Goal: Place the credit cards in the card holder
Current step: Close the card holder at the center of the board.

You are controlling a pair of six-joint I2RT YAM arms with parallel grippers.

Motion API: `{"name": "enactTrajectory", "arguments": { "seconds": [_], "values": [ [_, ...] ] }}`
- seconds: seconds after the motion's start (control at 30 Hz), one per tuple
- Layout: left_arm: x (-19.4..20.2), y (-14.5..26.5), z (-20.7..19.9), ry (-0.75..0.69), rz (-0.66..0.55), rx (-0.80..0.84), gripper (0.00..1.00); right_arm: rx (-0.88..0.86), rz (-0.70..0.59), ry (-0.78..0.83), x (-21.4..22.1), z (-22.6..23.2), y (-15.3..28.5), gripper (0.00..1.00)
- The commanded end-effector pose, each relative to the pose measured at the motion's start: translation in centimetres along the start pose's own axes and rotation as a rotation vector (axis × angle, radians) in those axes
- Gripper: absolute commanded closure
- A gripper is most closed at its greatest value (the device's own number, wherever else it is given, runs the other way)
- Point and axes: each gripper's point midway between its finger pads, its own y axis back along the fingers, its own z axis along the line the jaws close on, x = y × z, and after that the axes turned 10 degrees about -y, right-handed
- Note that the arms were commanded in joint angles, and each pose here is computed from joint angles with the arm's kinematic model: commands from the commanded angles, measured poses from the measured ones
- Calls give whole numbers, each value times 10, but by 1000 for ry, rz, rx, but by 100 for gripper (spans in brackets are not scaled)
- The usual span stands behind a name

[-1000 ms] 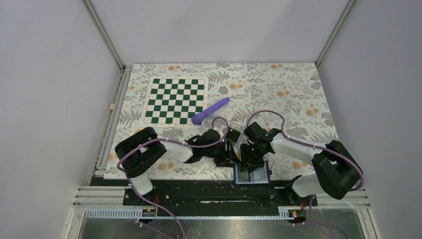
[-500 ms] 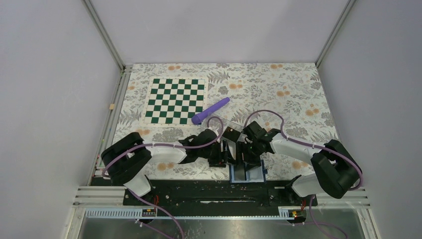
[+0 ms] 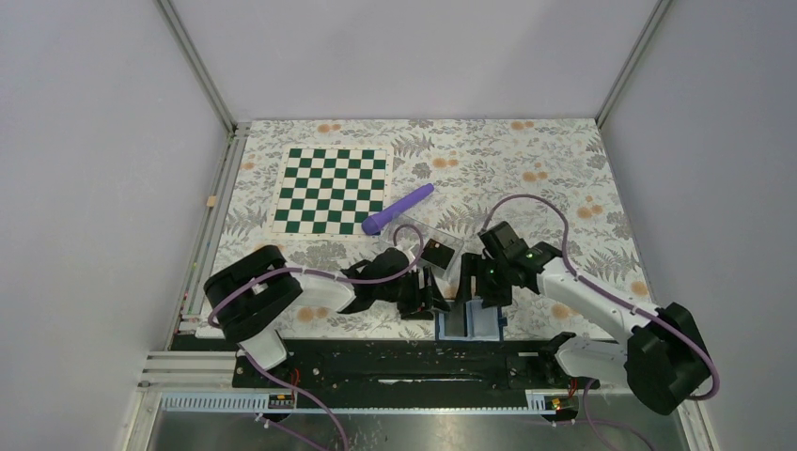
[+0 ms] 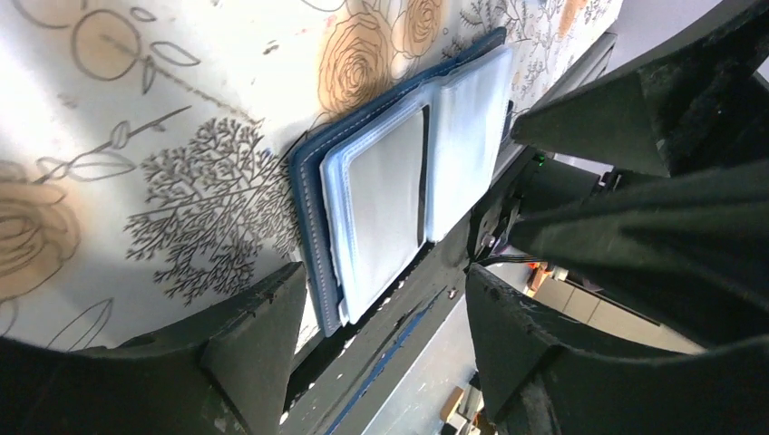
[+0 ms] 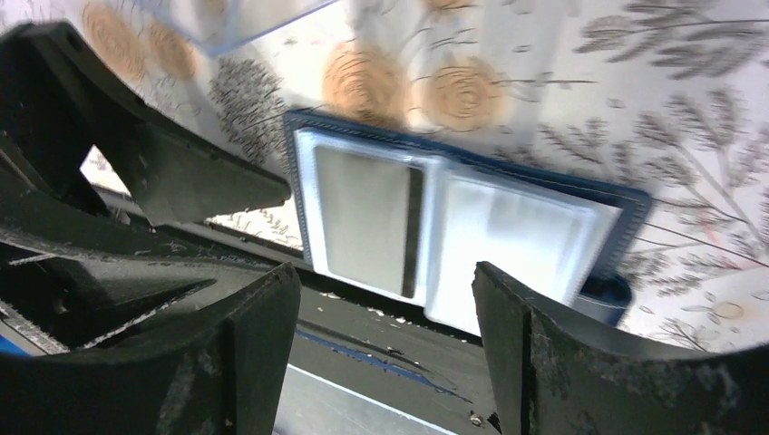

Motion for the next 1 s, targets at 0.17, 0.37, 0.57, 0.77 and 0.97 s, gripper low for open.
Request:
{"name": "enactTrajectory", "arguments": {
  "seconds": [0.17, 0.37, 0.57, 0.77, 0.97],
  "values": [
    [5, -18, 19, 26, 35, -65, 34, 190, -47, -220, -3, -71, -2, 23],
    [6, -20, 18, 24, 42, -56, 34, 209, 12, -211, 0, -73, -13, 25],
    [4, -20, 14, 18, 34, -33, 38, 154, 13, -198, -1, -64, -13, 28],
    [-4, -14, -8, -23, 6, 45, 43, -40, 55, -205, 2, -28, -12, 39],
    [-3, -13, -7, -17, 10, 46, 44, -198, 65, -168, 0, 3, 1, 45]
  ]
}}
